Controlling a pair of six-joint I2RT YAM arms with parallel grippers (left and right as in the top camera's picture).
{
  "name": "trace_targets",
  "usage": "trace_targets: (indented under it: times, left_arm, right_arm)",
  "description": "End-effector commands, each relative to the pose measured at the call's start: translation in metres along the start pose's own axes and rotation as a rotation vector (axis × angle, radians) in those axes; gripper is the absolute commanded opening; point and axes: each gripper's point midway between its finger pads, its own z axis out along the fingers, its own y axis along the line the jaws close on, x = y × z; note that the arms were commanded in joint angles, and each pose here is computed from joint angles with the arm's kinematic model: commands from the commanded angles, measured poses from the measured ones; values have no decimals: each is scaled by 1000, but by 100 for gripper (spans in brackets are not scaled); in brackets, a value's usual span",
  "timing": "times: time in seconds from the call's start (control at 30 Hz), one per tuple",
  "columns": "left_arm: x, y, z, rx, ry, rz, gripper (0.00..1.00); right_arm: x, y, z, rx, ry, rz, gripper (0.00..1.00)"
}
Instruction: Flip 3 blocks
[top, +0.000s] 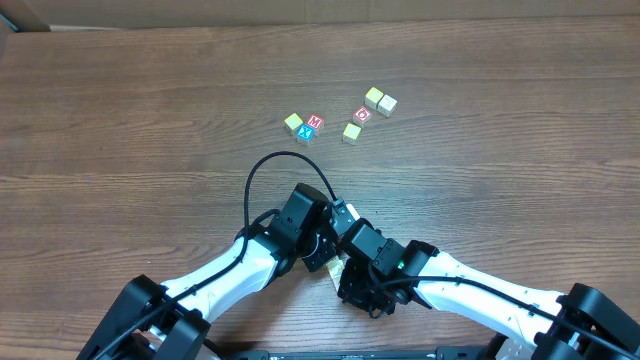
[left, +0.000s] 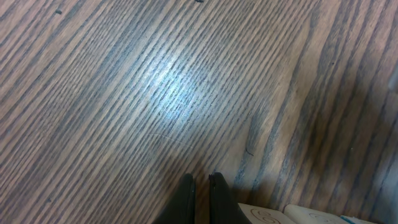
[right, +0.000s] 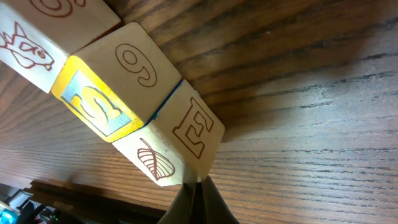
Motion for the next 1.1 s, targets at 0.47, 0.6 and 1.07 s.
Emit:
trace_targets:
  times: [0.47, 0.6, 1.07]
  left_arm:
    - [-7, -28, 2, 114, -20, 11, 4]
    - [-7, -30, 2, 125, -23, 12, 4]
    - [-9, -38, 2, 153, -30, 25, 4]
  right_arm:
    - [-2, 12, 1, -37, -35, -11, 4]
    - [-2, 12, 1, -38, -34, -11, 4]
    - [-2, 13, 1, -38, -35, -12, 4]
